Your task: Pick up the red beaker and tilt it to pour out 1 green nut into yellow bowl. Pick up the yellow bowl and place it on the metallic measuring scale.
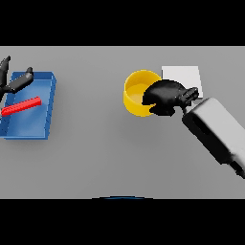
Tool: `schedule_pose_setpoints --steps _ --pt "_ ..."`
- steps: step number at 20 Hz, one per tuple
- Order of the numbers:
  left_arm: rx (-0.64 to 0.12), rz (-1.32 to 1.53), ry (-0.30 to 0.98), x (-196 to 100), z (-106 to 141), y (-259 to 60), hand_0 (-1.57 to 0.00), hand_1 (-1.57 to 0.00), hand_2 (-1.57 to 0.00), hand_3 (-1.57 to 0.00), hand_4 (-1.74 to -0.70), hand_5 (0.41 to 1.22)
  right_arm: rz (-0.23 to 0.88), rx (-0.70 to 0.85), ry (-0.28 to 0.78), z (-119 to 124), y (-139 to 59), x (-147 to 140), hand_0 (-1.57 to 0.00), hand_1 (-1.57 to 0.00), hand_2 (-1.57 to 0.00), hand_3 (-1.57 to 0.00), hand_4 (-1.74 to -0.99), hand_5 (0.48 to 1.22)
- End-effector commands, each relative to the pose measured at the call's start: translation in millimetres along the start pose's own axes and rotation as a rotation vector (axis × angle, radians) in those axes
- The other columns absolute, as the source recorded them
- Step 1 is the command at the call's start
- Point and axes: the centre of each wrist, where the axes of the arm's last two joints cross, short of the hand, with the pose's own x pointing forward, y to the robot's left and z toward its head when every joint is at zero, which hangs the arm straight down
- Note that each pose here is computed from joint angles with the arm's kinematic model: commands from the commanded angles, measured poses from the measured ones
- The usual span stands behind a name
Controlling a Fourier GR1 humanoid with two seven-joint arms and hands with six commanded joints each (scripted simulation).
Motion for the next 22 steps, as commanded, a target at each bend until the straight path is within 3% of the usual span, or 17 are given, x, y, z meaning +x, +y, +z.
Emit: schedule_pose_setpoints --steps 1,5,10,17,22 --pt "0.002 -0.009 0.003 -1 -1 -1 0.0 0.0 0.0 0.0 -0.8 0.723 0.018 -0.011 -0.007 4 -7.0 -1 -1.57 -1.57 -1.56 -1.24 -1.719 1.22" --pt "0.016 0.001 -0.006 -2 1 7 0.0 0.0 0.0 0.0 -0.81 0.741 0.046 -0.066 0.055 14 -23.6 -24 -1.57 -1.57 -1.57 -1.33 -1.72 1.221" --pt "0.014 -0.012 0.007 3 8 6 0.0 0.0 0.0 0.0 -0.81 0.739 0.013 -0.122 0.181 21 -29.6 -61 -1.57 -1.57 -1.57 -1.23 -1.72 1.221" --pt "0.019 -0.008 0.049 0 9 4 0.0 0.0 0.0 0.0 -0.83 0.774 -0.082 -0.133 0.29 20 -12.2 -108 -1.57 -1.57 -1.57 -1.17 -1.72 1.221" --pt "0.022 -0.01 0.044 4 9 5 0.0 0.0 0.0 0.0 -0.82 0.756 -0.133 -0.119 0.354 8 5.4 -131 -1.57 -1.57 -1.57 -1.31 -1.723 1.221"
